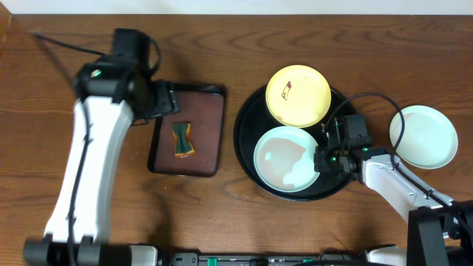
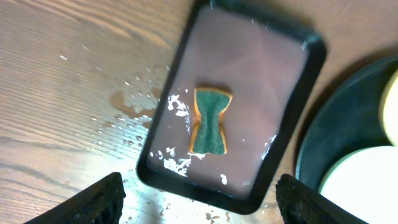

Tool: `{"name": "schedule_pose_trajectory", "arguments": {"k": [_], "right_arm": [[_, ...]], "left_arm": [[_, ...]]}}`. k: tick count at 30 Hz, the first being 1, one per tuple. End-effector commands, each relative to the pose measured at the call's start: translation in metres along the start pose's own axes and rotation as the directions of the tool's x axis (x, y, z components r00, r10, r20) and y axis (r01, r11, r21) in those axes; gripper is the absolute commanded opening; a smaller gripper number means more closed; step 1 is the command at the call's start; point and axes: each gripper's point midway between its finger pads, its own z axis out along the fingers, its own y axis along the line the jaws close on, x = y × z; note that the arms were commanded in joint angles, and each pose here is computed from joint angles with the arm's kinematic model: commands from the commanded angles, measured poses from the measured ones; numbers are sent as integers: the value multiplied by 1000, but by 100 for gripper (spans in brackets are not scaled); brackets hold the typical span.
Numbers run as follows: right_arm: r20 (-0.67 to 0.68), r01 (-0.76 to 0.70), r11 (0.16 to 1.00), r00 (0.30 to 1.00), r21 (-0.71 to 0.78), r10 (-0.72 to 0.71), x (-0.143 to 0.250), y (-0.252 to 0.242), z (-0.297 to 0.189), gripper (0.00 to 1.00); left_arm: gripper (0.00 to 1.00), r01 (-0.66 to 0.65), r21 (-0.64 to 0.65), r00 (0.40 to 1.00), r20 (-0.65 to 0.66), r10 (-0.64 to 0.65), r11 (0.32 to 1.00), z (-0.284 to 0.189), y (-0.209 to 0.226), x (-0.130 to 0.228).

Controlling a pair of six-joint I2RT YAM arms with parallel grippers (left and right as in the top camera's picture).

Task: Clean dirty plates on tray and stack at the side

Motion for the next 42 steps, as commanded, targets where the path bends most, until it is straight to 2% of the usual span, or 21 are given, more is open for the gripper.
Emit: {"name": "schedule_pose_trajectory", "arguments": {"k": [1, 7, 14, 19, 23, 28, 37, 38, 40, 42], "right_arm": [[-11, 1, 1000, 1000, 21, 0, 5, -6, 7, 1], [55, 50, 997, 997, -62, -46, -25, 19, -20, 1], [237, 137, 981, 966, -136, -102, -92, 66, -93, 1], [379, 250, 952, 910, -177, -169, -125, 113, -119, 1], [511, 295, 936, 844, -192, -161, -147, 149, -132, 1], [573, 354, 899, 805, -259, -152, -155, 195, -124, 1], [577, 435, 839, 795, -328, -187, -149, 270, -57, 1], [582, 467, 824, 783, -319, -219, -148, 282, -52, 1], [622, 573, 778, 714, -257, -320, -148, 306, -51, 1], [648, 613, 776, 652, -148, -392, -154, 311, -54, 1]], "left_arm": [[85, 27, 20, 996, 87, -29, 999, -32, 11, -4], [86, 35, 38, 988, 147, -40, 999, -53, 14, -3], [86, 35, 38, 988, 149, -40, 999, -53, 14, -3], [86, 34, 39, 988, 149, -40, 999, -53, 14, -3], [86, 34, 39, 988, 149, -40, 999, -53, 14, -3], [87, 34, 39, 988, 149, -40, 999, -53, 14, -3], [87, 34, 39, 988, 149, -40, 999, -53, 14, -3], [87, 35, 38, 988, 149, -40, 999, -53, 14, -3], [87, 35, 38, 988, 149, -40, 999, -53, 14, -3], [87, 35, 38, 988, 149, -40, 999, -53, 14, -3]]}}
